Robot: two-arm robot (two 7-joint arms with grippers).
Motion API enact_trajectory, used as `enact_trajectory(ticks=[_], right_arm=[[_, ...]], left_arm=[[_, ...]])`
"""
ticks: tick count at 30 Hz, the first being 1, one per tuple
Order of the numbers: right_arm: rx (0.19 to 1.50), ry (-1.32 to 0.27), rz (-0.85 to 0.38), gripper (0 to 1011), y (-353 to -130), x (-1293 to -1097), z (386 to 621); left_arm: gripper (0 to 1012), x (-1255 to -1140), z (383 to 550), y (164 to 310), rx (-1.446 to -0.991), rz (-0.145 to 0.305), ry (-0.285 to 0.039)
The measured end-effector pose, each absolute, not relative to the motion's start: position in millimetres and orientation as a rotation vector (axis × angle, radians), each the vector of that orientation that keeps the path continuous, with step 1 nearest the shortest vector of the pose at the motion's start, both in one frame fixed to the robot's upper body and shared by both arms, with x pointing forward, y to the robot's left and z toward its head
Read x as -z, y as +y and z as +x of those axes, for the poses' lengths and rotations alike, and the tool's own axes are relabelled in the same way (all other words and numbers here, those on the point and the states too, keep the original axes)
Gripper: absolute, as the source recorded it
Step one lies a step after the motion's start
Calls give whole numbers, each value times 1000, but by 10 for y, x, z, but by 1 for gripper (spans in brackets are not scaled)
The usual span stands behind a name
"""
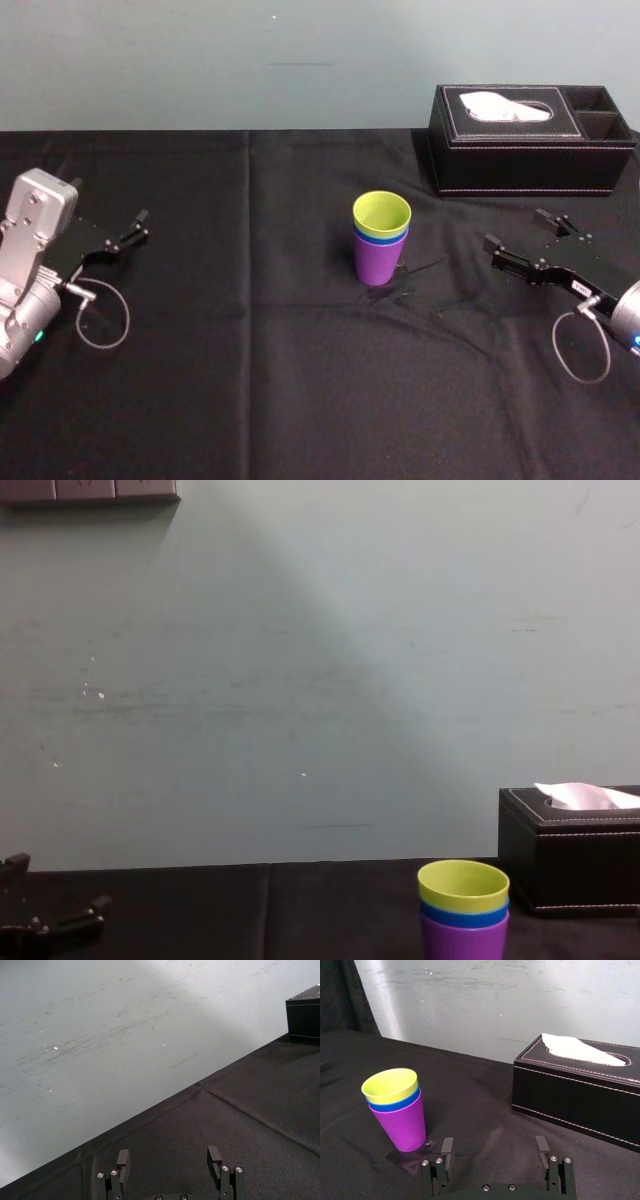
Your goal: Stack the three plastic cups sequentially using one hand.
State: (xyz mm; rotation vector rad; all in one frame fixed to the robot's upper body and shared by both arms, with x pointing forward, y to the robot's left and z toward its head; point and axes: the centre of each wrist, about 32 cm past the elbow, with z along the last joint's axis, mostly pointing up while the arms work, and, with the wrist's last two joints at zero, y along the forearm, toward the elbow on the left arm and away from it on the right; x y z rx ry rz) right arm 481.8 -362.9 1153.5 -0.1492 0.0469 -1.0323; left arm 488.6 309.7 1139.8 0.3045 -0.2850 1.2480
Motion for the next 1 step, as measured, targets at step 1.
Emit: enact_trajectory(ticks=[1], right_arm=[[1032,47,-149,1000,-3629,-11535,4818]], left_arm=[[1011,-11398,4886,3097,-1248,305,-285]])
